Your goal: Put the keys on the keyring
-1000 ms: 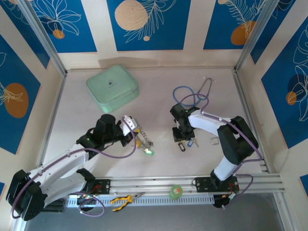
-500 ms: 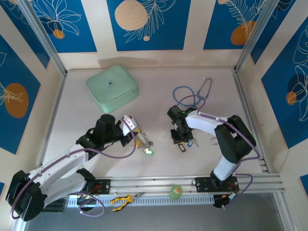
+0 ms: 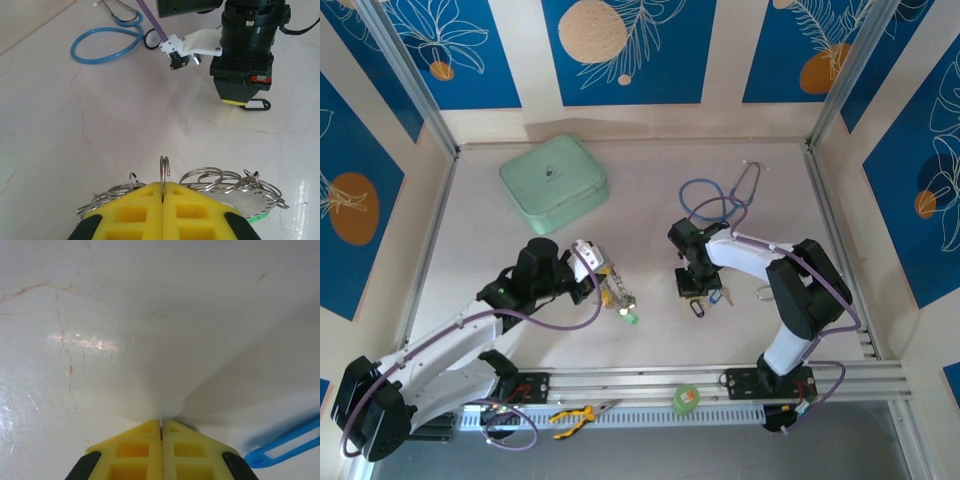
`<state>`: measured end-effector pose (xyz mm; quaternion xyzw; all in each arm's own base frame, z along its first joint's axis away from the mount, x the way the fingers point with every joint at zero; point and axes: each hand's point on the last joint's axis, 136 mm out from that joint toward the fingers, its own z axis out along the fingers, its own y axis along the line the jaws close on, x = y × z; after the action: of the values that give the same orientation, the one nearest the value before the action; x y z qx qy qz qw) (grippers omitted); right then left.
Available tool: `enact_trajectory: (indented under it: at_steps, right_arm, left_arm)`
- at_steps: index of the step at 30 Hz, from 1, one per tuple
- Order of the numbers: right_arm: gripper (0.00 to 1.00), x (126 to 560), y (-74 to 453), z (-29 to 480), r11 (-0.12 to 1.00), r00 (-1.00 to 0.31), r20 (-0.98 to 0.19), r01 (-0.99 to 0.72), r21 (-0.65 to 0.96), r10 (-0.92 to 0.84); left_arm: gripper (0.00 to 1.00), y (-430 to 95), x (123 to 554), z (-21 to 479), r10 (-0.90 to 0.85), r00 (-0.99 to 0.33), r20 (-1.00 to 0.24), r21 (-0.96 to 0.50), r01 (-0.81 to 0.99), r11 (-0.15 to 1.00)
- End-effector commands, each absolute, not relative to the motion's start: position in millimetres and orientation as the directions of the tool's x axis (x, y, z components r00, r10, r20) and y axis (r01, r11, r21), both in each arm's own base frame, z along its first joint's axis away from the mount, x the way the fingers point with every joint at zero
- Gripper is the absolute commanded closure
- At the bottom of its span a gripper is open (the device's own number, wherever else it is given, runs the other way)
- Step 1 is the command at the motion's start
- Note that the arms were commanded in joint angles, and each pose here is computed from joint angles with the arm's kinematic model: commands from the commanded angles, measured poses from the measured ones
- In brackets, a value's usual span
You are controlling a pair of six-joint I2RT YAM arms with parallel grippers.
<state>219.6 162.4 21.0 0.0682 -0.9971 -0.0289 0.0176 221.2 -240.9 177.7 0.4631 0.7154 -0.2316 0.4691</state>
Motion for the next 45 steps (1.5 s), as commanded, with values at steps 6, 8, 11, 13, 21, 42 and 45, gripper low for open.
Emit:
enact_trajectory:
  at_steps: [6, 8, 11, 13, 21, 42, 45]
  right_arm:
    - [1.00, 239.7, 196.2, 41.3, 0.967, -0.988, -0.050, -0.151, 0.205, -0.144]
    - [0.99, 241.4, 202.2, 36.8, 0.964, -0.988, -0.037, -0.156, 0.218, -0.151]
    - [0.99, 247.0, 206.2, 31.1, 0.963, -0.987, -0.039, -0.160, 0.218, -0.156]
    - [0.98, 249.4, 207.6, 27.2, 0.963, -0.987, -0.034, -0.162, 0.216, -0.158]
    - [0.88, 253.3, 205.3, 20.0, 0.967, -0.986, -0.010, -0.163, 0.198, -0.164]
    - [0.87, 249.9, 196.6, 30.1, 0.973, -0.984, -0.012, -0.176, 0.152, -0.176]
    - [0.87, 249.4, 196.6, 30.2, 0.972, -0.984, -0.009, -0.179, 0.149, -0.180]
  left_arm:
    - [1.00, -246.8, 219.6, 189.2, 0.426, -0.079, -0.901, 0.132, 0.887, 0.442]
    - [1.00, -247.1, 219.6, 188.2, 0.427, -0.083, -0.900, 0.127, 0.888, 0.441]
    - [1.00, -247.3, 218.8, 186.6, 0.431, -0.087, -0.898, 0.124, 0.890, 0.438]
    - [1.00, -247.2, 218.7, 185.9, 0.433, -0.089, -0.897, 0.123, 0.891, 0.437]
    - [1.00, -248.0, 218.7, 183.7, 0.439, -0.091, -0.894, 0.122, 0.893, 0.433]
    - [1.00, -248.1, 218.4, 183.8, 0.442, -0.086, -0.893, 0.126, 0.895, 0.428]
    - [1.00, -247.9, 218.3, 183.4, 0.443, -0.087, -0.892, 0.126, 0.895, 0.428]
